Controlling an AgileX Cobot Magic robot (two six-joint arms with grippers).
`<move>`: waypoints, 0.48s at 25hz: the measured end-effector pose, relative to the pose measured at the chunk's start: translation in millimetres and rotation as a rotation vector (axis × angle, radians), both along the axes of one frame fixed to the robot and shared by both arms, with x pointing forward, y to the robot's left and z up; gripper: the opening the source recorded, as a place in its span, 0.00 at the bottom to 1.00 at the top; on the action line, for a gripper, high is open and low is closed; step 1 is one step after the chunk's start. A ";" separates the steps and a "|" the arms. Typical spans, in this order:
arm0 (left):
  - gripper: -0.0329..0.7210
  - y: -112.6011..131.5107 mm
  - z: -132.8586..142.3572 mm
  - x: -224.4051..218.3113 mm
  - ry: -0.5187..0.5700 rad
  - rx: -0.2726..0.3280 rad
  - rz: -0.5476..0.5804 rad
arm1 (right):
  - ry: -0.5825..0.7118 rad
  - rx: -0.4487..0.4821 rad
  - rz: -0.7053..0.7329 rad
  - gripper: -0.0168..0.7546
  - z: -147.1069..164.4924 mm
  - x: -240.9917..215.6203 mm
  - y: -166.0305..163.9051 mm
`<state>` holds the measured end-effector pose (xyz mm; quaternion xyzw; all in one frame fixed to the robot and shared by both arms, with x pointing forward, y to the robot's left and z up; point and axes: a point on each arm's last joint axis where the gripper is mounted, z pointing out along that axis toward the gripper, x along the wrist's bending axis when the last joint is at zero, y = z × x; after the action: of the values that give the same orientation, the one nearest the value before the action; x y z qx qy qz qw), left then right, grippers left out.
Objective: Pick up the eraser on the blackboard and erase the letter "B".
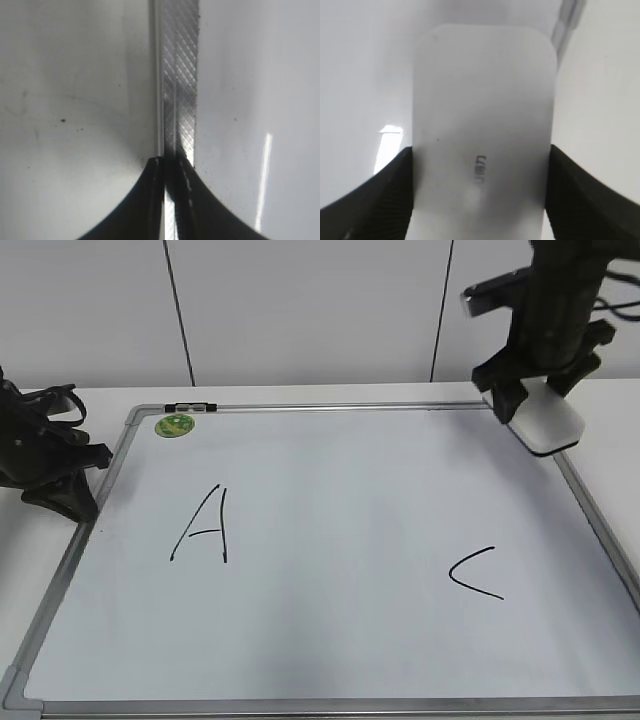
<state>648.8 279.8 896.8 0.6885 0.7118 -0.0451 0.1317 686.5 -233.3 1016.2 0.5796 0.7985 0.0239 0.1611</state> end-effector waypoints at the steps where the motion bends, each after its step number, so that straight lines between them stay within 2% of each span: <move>1: 0.09 0.0 0.0 0.0 0.000 0.000 0.000 | -0.023 0.004 -0.010 0.70 13.5 -3.8 -4.4; 4: 0.09 0.0 0.0 0.2 -0.002 0.000 0.000 | -0.075 0.035 -0.053 0.70 44.1 -13.9 -21.4; 6: 0.09 0.0 -0.3 0.2 -0.001 0.000 0.000 | -0.082 0.070 -0.097 0.70 52.1 -20.4 -36.9; 8: 0.09 0.0 -0.3 0.2 -0.001 0.000 0.000 | -0.076 0.100 -0.132 0.70 53.6 -28.0 -49.1; 12: 0.09 0.0 -0.3 0.2 -0.001 0.000 0.000 | -0.044 0.143 -0.186 0.70 36.1 -44.8 -66.7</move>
<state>649.0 279.8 896.5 0.6883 0.7119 -0.0446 0.1320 641.7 -300.0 1052.3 0.6603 0.7340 0.0784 0.1382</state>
